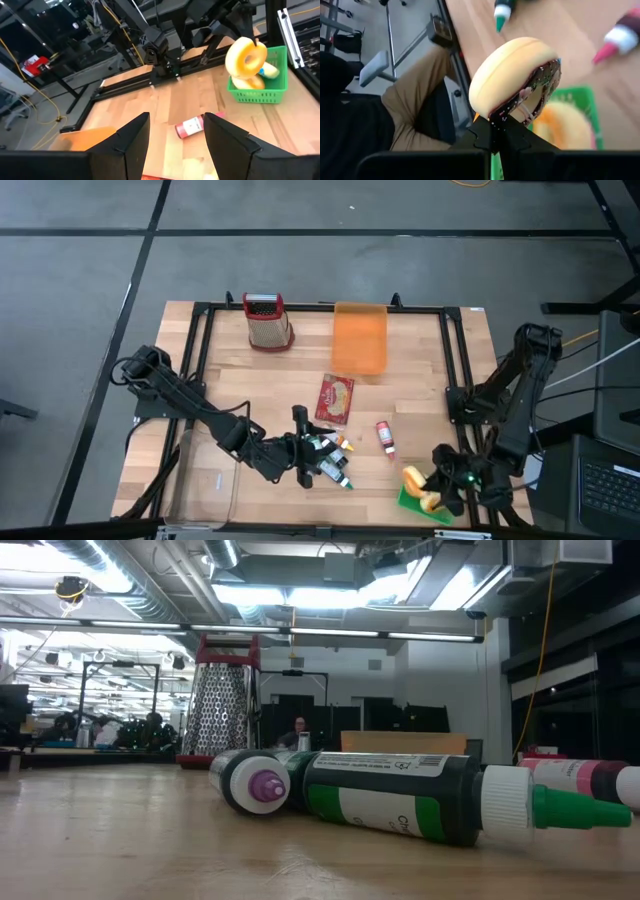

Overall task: Pick & Place Food Item
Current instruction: Put the brown donut into the green bin

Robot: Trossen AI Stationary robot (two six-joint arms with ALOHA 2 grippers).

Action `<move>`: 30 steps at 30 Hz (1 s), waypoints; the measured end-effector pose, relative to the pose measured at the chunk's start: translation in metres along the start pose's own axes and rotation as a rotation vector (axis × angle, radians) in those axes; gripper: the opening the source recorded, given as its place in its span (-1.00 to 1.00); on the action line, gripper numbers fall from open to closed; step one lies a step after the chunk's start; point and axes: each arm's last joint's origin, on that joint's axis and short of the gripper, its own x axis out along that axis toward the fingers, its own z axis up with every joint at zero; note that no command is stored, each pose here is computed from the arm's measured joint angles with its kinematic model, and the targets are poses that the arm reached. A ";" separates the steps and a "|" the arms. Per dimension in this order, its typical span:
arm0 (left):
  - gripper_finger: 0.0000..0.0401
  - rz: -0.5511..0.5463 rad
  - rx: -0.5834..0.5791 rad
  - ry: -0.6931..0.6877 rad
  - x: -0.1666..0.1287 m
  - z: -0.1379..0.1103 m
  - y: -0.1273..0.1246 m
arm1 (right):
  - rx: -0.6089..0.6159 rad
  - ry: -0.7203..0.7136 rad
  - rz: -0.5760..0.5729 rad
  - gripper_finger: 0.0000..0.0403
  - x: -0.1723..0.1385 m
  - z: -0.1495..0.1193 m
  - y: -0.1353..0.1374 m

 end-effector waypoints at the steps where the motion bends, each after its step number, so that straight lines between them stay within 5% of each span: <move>1: -0.09 -0.001 -0.003 0.000 0.000 0.000 0.000 | 0.008 0.011 0.000 -0.95 0.000 -0.003 0.000; 30: -0.09 -0.138 -0.047 0.001 0.014 -0.002 0.010 | 0.029 -0.041 -0.008 -0.95 0.041 -0.041 0.002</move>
